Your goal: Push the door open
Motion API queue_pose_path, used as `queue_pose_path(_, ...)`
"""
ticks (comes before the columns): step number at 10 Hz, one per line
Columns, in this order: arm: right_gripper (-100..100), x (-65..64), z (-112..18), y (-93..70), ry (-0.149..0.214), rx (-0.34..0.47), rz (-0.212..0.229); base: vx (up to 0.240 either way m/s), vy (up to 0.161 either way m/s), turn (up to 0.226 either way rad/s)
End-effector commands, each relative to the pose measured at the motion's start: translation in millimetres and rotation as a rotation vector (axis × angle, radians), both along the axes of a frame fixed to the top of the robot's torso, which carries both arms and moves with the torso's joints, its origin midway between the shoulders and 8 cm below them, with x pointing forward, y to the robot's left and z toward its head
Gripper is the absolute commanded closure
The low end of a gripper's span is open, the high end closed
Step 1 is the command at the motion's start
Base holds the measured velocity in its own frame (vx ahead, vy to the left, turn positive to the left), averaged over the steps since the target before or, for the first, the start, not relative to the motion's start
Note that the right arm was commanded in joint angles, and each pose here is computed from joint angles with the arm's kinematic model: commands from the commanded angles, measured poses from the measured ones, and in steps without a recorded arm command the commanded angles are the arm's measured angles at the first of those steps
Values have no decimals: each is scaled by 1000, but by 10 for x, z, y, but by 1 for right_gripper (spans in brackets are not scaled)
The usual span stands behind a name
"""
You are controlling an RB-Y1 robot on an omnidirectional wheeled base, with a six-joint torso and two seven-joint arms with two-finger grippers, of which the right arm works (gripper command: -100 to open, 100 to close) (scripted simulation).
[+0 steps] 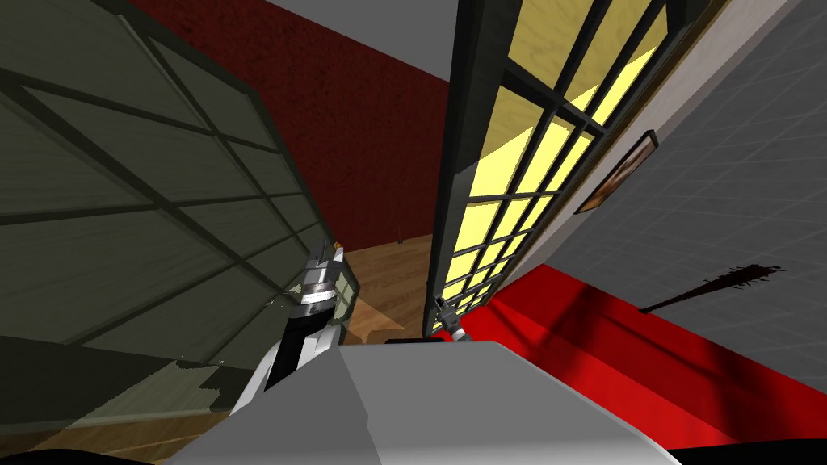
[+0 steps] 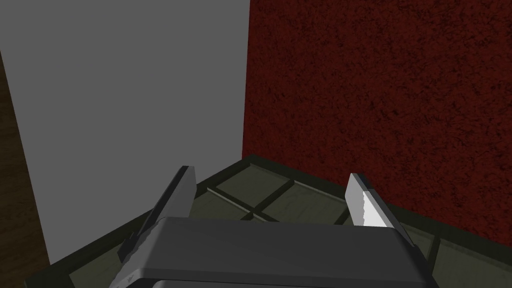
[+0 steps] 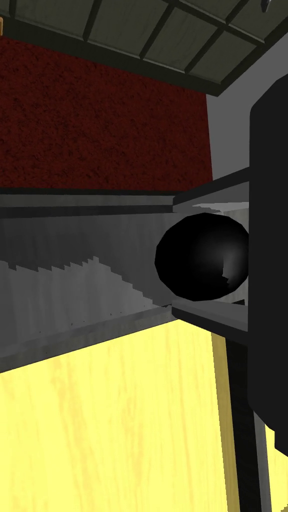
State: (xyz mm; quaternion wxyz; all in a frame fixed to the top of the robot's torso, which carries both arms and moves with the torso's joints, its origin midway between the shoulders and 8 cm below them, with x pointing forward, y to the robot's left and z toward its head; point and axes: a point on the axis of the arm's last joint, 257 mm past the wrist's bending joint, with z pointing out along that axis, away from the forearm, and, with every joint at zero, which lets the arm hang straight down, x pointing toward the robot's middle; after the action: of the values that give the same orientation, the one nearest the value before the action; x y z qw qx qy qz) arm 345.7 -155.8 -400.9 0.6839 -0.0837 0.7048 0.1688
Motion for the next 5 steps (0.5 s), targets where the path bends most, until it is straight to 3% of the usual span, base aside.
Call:
queue_pose_path(1, 100, 49, 56, -88, -1, 46, -18, 30, 14, 55)
queue_pose_path(5, 100, 79, 89, -227, 23, 156, -53, 29, 16, 56)
